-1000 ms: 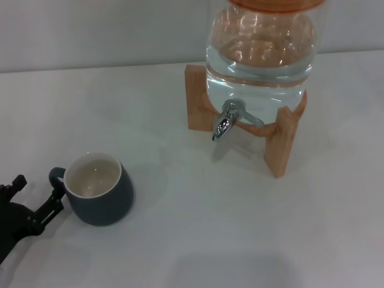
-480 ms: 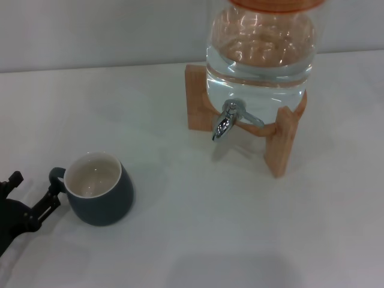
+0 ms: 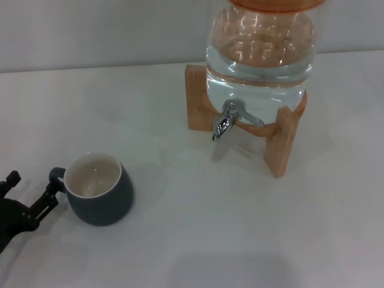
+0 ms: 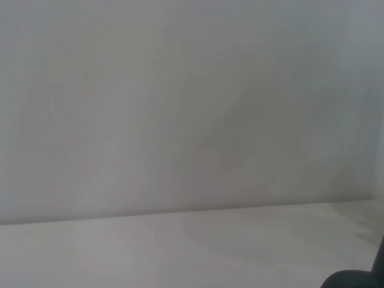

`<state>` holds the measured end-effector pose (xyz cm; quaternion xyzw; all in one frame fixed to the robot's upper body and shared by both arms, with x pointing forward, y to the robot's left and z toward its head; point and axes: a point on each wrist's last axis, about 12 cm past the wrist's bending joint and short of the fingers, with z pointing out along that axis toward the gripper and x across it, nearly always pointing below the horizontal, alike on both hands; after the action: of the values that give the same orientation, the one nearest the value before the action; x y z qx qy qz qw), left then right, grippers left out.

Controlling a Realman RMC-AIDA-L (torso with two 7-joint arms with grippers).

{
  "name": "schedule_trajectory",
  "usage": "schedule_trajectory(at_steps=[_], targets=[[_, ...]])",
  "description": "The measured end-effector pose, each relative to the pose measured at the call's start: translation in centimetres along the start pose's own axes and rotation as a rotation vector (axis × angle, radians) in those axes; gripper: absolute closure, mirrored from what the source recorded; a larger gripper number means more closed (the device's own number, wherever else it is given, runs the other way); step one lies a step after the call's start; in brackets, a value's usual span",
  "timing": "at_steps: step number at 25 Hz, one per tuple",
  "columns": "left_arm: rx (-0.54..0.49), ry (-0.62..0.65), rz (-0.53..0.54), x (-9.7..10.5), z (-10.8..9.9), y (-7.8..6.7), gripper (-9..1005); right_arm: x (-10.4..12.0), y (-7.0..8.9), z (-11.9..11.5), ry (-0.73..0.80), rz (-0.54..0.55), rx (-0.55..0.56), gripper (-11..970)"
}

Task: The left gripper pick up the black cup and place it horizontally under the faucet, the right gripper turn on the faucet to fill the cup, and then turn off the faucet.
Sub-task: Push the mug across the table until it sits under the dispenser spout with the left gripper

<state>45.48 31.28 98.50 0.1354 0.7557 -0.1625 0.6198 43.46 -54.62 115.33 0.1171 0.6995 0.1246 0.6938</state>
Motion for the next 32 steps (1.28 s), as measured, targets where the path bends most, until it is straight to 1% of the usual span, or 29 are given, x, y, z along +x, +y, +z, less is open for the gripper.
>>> schedule_trajectory(at_steps=[13,30,32], targets=[[0.01,-0.001,0.016,-0.6,1.3,0.1,158,0.0,0.0,0.1,-0.001,-0.001,0.001,117],[0.02,-0.005,0.017,-0.7,1.5,-0.1,174,-0.3,0.0,0.3,-0.004,-0.006,0.001,117],[0.02,-0.004,0.018,-0.7,1.6,-0.1,268,-0.3,0.0,0.3,-0.004,-0.005,0.001,117]])
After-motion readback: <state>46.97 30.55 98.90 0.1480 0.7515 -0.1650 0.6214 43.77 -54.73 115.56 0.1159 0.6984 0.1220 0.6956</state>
